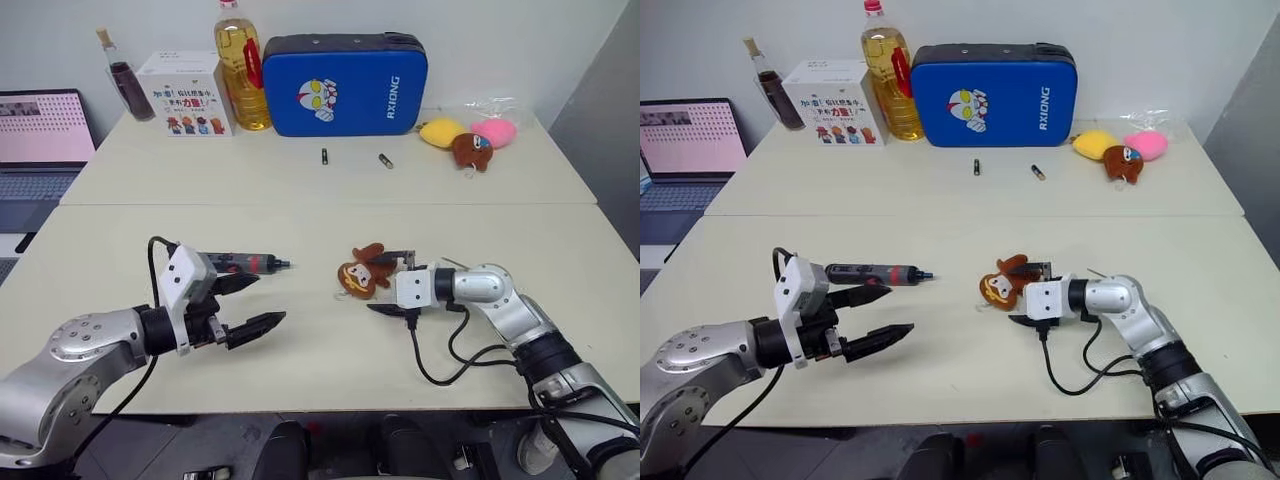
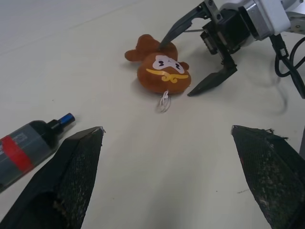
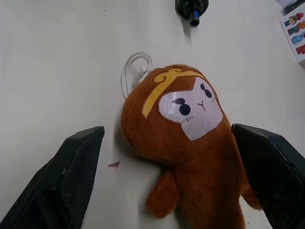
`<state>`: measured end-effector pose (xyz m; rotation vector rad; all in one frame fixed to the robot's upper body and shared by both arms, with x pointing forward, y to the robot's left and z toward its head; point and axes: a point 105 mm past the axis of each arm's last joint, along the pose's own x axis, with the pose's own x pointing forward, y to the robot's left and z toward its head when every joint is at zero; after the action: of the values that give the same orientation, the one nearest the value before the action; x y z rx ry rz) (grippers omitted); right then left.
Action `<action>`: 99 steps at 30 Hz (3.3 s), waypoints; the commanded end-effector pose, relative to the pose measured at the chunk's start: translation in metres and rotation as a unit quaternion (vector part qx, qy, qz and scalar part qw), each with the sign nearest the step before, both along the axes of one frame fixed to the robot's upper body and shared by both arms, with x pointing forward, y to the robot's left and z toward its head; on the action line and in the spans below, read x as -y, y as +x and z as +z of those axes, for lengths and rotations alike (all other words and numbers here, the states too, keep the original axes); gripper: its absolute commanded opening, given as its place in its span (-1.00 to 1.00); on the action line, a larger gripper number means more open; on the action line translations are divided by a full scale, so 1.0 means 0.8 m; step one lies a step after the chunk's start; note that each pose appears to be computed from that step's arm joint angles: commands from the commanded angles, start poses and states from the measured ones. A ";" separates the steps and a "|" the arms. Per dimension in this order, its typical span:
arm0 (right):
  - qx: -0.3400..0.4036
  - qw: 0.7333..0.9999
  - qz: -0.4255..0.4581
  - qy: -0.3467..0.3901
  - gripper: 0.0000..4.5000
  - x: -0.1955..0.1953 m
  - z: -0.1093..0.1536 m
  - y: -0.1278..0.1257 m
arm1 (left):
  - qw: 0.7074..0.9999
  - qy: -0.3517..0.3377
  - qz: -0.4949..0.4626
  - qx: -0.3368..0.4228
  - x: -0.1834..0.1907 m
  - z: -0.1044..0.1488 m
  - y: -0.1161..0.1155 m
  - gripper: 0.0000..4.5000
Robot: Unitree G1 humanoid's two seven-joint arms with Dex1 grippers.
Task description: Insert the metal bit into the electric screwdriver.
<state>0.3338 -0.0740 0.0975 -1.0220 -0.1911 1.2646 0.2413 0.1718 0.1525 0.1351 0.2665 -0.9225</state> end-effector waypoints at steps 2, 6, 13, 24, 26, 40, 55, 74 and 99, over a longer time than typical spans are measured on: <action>0.001 1.000 -0.015 0.000 1.00 -0.009 -0.001 0.019 | 1.000 -0.001 -0.007 0.019 0.008 0.009 -0.001 1.00; 0.003 1.000 -0.028 0.006 1.00 -0.013 0.002 0.033 | 1.000 -0.001 -0.006 0.022 0.008 0.012 -0.001 1.00; 0.006 1.000 -0.028 0.012 1.00 -0.016 0.008 0.041 | 1.000 -0.001 -0.001 0.026 0.008 0.014 -0.001 1.00; 0.012 0.999 -0.019 0.024 0.05 -0.017 0.017 0.042 | 0.999 -0.006 0.004 0.035 0.008 0.019 0.004 1.00; 0.016 0.999 -0.017 0.028 -0.11 -0.016 0.022 0.041 | 0.999 -0.006 0.005 0.036 0.008 0.019 0.005 1.00; 0.138 0.982 -0.118 0.052 -0.88 0.030 0.159 0.115 | 0.993 -0.079 -0.005 0.090 0.032 0.069 0.014 1.00; 0.062 0.890 -0.444 0.090 -0.19 0.107 0.158 0.190 | 0.989 -0.094 0.019 0.115 0.045 0.075 0.014 1.00; 0.049 0.868 -0.488 0.080 0.98 0.135 0.142 0.189 | 0.988 -0.097 0.050 0.110 0.041 0.071 0.004 1.00; -0.190 0.929 -0.146 0.283 0.98 0.039 0.121 0.045 | 0.970 0.210 -0.068 0.098 -0.048 0.111 0.076 1.00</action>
<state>0.3918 -0.1215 0.1665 -0.2652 0.0051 0.9538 0.2958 0.2038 0.2423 0.5559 0.2254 -0.9586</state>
